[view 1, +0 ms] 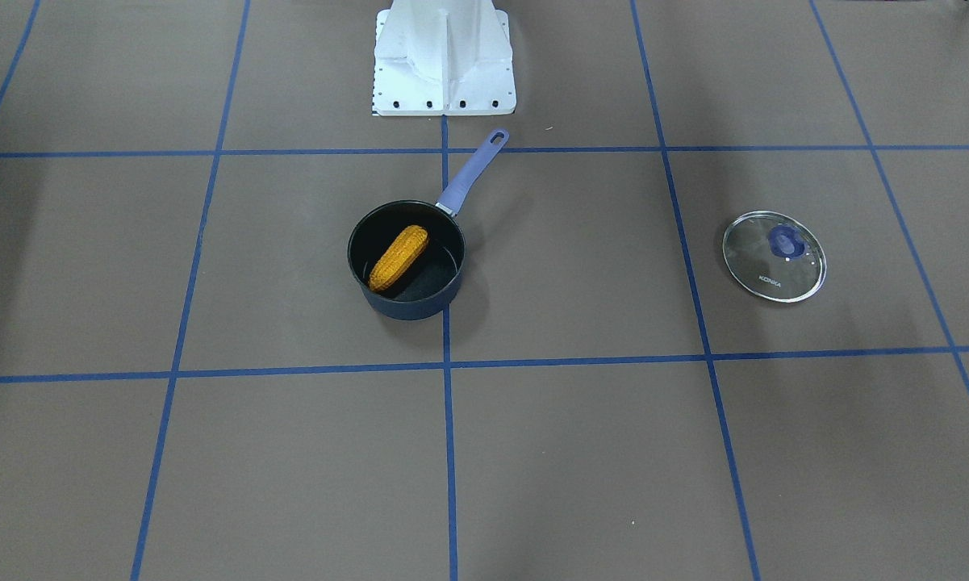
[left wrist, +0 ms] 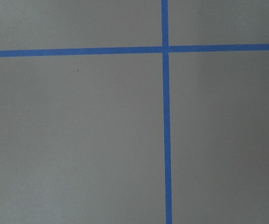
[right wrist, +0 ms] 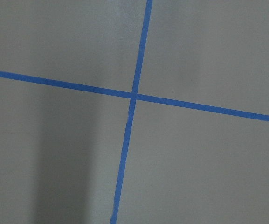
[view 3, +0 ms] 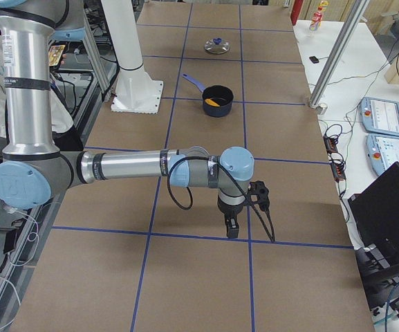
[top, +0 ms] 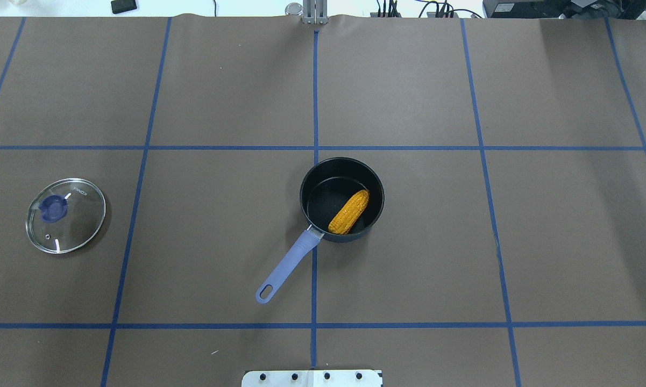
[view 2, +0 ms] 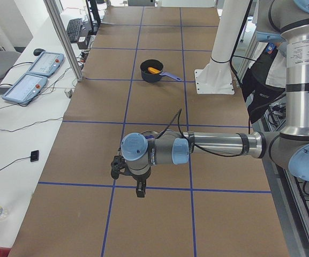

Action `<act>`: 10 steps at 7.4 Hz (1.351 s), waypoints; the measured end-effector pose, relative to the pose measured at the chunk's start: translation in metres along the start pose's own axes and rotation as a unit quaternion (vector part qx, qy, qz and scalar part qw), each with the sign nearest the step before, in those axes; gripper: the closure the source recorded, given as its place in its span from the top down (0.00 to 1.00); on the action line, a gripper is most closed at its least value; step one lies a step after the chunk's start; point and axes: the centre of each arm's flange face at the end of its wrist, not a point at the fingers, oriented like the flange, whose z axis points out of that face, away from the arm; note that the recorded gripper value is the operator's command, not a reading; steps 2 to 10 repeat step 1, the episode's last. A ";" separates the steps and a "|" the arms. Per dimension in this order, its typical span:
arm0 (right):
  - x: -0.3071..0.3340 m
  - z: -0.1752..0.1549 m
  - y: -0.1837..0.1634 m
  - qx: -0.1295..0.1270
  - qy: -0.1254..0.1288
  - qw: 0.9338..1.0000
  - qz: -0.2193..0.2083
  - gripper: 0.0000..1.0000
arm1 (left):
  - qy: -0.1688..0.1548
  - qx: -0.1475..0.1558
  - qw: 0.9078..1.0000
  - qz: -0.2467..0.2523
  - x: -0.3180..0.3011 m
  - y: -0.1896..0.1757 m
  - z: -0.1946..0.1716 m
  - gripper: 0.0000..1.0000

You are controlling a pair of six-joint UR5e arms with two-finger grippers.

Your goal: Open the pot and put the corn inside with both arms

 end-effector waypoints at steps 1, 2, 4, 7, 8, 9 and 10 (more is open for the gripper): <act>0.000 0.000 0.000 0.000 0.000 1.000 0.000 1.00 | 0.000 0.000 1.000 -0.001 -0.001 0.000 0.000 0.99; 0.000 0.000 0.000 0.000 0.000 1.000 0.000 1.00 | 0.000 0.000 1.000 -0.001 -0.001 0.000 0.000 0.99; 0.000 0.000 0.000 0.000 0.000 1.000 0.000 1.00 | 0.000 0.000 1.000 -0.001 -0.001 0.000 0.000 0.99; 0.000 0.000 0.000 0.000 0.000 1.000 0.000 1.00 | 0.000 0.000 1.000 -0.001 -0.001 0.000 0.000 0.99; 0.000 0.000 0.000 0.000 0.000 1.000 0.000 1.00 | 0.000 0.000 1.000 -0.001 -0.001 0.000 0.000 0.99; 0.000 0.000 0.000 0.000 0.000 1.000 0.000 1.00 | 0.000 0.000 1.000 -0.001 -0.001 0.000 0.000 0.99; 0.000 0.000 0.000 0.000 0.000 1.000 0.000 1.00 | 0.000 0.000 1.000 -0.001 -0.001 0.000 0.000 0.99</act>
